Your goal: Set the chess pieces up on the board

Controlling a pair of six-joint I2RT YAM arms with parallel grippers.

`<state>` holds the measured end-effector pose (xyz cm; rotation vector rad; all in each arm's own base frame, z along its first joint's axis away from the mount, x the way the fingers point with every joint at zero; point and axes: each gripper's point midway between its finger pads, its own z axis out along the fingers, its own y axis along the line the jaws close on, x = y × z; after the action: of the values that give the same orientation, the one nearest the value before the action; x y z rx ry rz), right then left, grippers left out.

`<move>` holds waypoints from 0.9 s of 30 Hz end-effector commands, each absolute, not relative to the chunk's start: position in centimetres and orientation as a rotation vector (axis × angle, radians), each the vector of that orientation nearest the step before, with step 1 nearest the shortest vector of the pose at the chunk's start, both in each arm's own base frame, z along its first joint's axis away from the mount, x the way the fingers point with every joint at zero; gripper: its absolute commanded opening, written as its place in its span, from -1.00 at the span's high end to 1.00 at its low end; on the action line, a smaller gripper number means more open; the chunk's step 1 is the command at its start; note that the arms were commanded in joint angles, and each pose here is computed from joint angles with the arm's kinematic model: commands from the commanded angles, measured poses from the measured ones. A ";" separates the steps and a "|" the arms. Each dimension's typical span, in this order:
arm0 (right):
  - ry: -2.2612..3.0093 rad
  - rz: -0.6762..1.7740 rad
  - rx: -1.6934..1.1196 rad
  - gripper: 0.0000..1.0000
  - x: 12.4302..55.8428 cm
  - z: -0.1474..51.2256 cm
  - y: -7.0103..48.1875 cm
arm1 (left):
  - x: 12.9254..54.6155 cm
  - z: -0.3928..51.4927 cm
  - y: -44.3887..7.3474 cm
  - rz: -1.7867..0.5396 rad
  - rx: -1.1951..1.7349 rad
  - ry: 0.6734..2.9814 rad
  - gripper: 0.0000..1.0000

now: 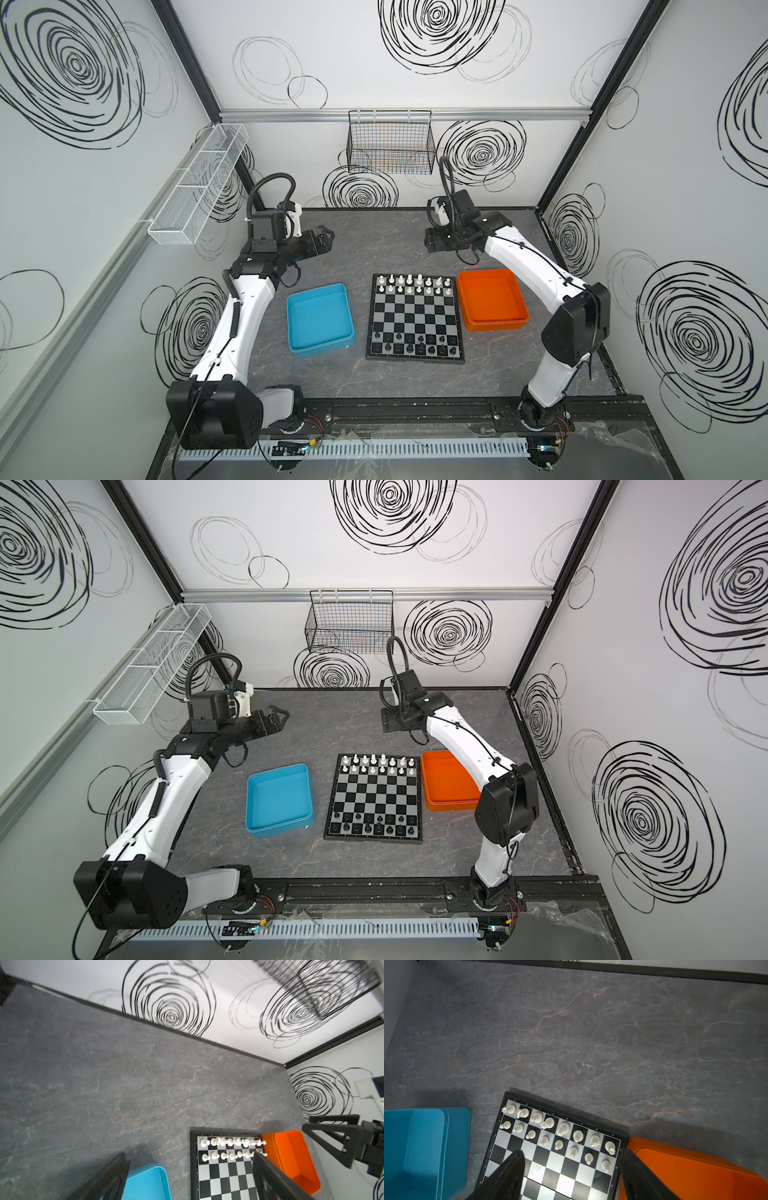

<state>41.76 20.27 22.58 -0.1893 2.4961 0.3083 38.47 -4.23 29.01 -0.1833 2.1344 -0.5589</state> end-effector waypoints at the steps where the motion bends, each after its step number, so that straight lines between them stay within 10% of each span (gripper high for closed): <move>1: 2.402 0.329 -0.156 -1.00 42.0 25.1 17.8 | 39.0 33.4 -3.2 -0.500 -0.144 1.972 -0.92; 27: 1.613 0.019 0.257 -1.00 33.6 32.3 0.7 | 37.3 27.6 -2.3 -0.212 0.094 1.615 -0.92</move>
<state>34.11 2.35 27.44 0.2029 1.8504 0.0540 37.56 -1.95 26.34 -0.0162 1.7520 -0.3128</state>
